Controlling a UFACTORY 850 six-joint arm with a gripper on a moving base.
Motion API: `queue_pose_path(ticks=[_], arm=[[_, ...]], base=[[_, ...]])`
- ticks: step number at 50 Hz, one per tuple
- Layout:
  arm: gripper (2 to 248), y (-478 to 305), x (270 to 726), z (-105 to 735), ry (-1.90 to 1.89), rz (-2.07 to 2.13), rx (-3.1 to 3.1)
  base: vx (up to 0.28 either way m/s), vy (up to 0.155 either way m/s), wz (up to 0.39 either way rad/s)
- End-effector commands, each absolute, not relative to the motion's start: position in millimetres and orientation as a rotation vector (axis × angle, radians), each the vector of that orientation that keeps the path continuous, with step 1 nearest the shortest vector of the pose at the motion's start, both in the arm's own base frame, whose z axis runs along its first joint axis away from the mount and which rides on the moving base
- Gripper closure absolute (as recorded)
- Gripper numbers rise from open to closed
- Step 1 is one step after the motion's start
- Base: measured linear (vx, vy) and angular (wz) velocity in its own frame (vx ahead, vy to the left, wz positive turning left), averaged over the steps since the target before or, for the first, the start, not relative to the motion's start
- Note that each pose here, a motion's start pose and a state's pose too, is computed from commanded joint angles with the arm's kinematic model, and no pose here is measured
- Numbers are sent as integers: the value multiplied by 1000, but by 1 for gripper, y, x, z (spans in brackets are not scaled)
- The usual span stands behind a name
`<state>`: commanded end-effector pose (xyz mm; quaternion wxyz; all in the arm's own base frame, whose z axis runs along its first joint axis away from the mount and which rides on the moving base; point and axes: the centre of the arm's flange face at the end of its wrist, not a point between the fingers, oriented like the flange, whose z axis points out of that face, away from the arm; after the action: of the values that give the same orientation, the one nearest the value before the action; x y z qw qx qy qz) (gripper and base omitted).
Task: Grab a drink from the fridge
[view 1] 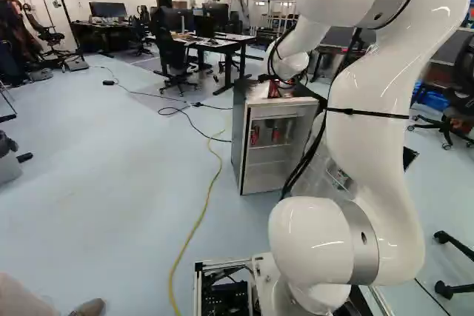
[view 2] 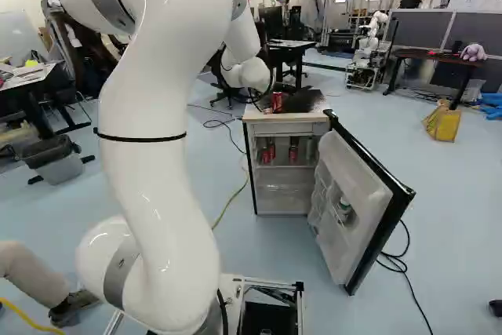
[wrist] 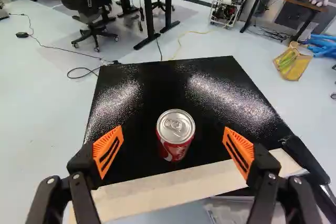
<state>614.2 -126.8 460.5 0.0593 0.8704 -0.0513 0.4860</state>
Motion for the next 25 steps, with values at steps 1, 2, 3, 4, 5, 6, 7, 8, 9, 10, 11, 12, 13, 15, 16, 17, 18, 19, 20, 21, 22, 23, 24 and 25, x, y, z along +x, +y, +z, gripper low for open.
queue_pose_path(ticks=[1, 2, 3, 4, 5, 6, 7, 8, 9, 10, 11, 12, 13, 15, 16, 17, 18, 19, 20, 21, 22, 23, 24, 25], arm=[[9, -126, 613, 461, -155, 1471, 2637], [3, -126, 611, 461, -155, 1470, 2637], [3, -126, 610, 461, -155, 1469, 2638], [3, -125, 608, 461, -155, 1468, 2639], [3, -125, 606, 461, -154, 1466, 2640], [3, -124, 604, 461, -154, 1465, 2641], [3, -124, 603, 462, -154, 1464, 2642], [3, -123, 601, 462, -154, 1463, 2643], [3, -122, 599, 462, -153, 1462, 2644], [3, -122, 597, 462, -153, 1461, 2645], [3, -121, 595, 462, -153, 1459, 2646], [3, -121, 593, 462, -152, 1458, 2647], [3, -120, 591, 463, -152, 1457, 2648], [3, -119, 587, 463, -151, 1455, 2650], [3, -118, 585, 463, -151, 1454, 2651], [3, -118, 583, 463, -151, 1452, 2652], [3, -117, 581, 463, -150, 1451, 2653], [3, -117, 579, 464, -150, 1450, 2653], [3, -116, 577, 464, -150, 1449, 2654], [3, -115, 575, 464, -149, 1448, 2655], [3, -115, 573, 464, -149, 1447, 2656], [3, -114, 572, 464, -149, 1446, 2657], [3, -113, 569, 464, -148, 1445, 2658], [3, -113, 568, 464, -148, 1444, 2659]], base=[[0, 0, 0], [0, 0, 0], [0, 0, 0], [0, 0, 0], [0, 0, 0], [0, 0, 0], [0, 0, 0], [0, 0, 0], [0, 0, 0], [0, 0, 0], [0, 0, 0], [0, 0, 0], [0, 0, 0], [0, 0, 0], [0, 0, 0], [0, 0, 0], [0, 0, 0], [0, 0, 0], [0, 0, 0], [0, 0, 0], [0, 0, 0], [0, 0, 0], [0, 0, 0], [0, 0, 0]])
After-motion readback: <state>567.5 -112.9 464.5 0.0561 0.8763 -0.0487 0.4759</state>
